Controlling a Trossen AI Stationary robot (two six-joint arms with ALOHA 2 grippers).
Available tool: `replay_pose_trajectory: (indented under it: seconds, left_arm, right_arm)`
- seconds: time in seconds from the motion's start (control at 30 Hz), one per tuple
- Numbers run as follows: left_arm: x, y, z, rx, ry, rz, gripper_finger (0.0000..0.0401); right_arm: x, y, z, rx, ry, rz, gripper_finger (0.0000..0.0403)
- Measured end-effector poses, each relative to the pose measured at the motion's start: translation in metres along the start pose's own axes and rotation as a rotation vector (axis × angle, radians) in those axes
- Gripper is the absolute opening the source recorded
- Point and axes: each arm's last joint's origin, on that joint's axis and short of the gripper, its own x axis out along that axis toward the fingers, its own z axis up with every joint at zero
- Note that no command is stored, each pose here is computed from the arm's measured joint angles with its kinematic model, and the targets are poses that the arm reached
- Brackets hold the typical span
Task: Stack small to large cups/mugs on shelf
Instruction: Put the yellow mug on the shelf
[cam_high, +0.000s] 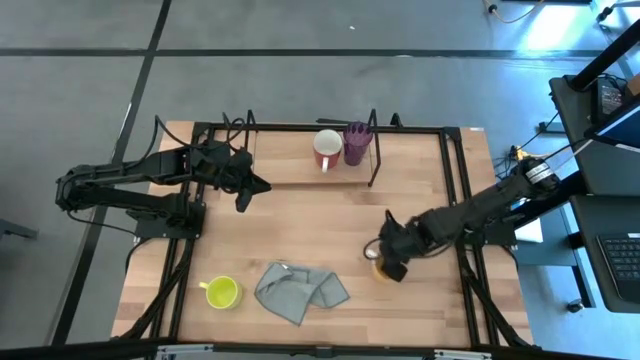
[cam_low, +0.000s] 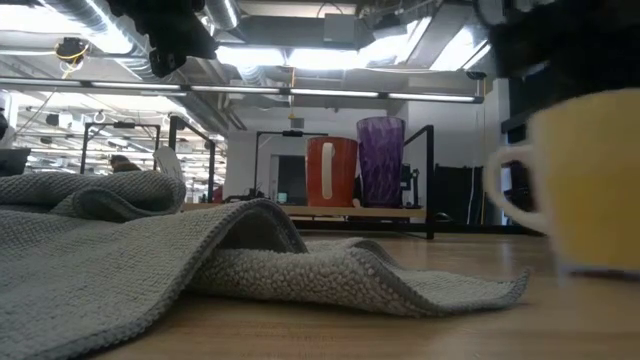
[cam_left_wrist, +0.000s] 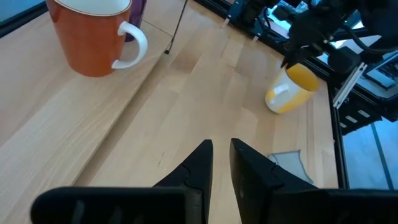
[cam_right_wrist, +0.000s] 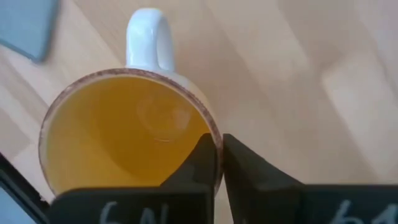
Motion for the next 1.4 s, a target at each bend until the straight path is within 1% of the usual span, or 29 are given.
replay_pose_trajectory:
  seconds: [0.17,0.3,0.4,0.6,0.83,0.97,1.17,1.3,1.4]
  left_arm:
    - [0.000,0.000,0.000,0.000,-0.001,0.002,0.0049]
    - [0.000,0.000,0.000,0.000,-0.008,0.017,0.0049]
    - [0.000,0.001,0.000,0.000,-0.012,0.026,0.0049]
    - [0.000,0.001,0.001,0.001,-0.019,0.044,0.0049]
    - [0.000,0.002,0.001,0.007,-0.028,0.064,0.0049]
    - [0.000,0.002,0.001,0.007,-0.029,0.065,0.0049]
    - [0.000,0.002,0.001,0.006,-0.029,0.065,0.0049]
    - [0.000,0.002,0.001,0.007,-0.029,0.065,0.0049]
    - [0.000,0.002,0.001,0.008,-0.029,0.066,0.0049]
  right_arm:
    - [0.000,-0.012,0.031,-0.104,-0.071,0.049,0.0029]
    - [0.000,-0.027,0.050,-0.135,-0.096,0.036,0.0021]
    - [0.000,-0.035,0.058,-0.163,-0.099,0.022,0.0020]
    - [0.003,-0.048,0.068,-0.233,-0.102,-0.039,0.0032]
    - [0.005,-0.054,0.076,-0.290,-0.106,-0.051,0.0034]
    - [-0.001,-0.053,0.081,-0.287,-0.130,-0.050,0.0036]
    - [-0.018,-0.045,0.090,-0.282,-0.188,-0.010,0.0040]
    - [-0.016,-0.046,0.088,-0.257,-0.165,0.009,0.0055]
    - [-0.011,-0.048,0.085,-0.238,-0.142,0.002,0.0066]
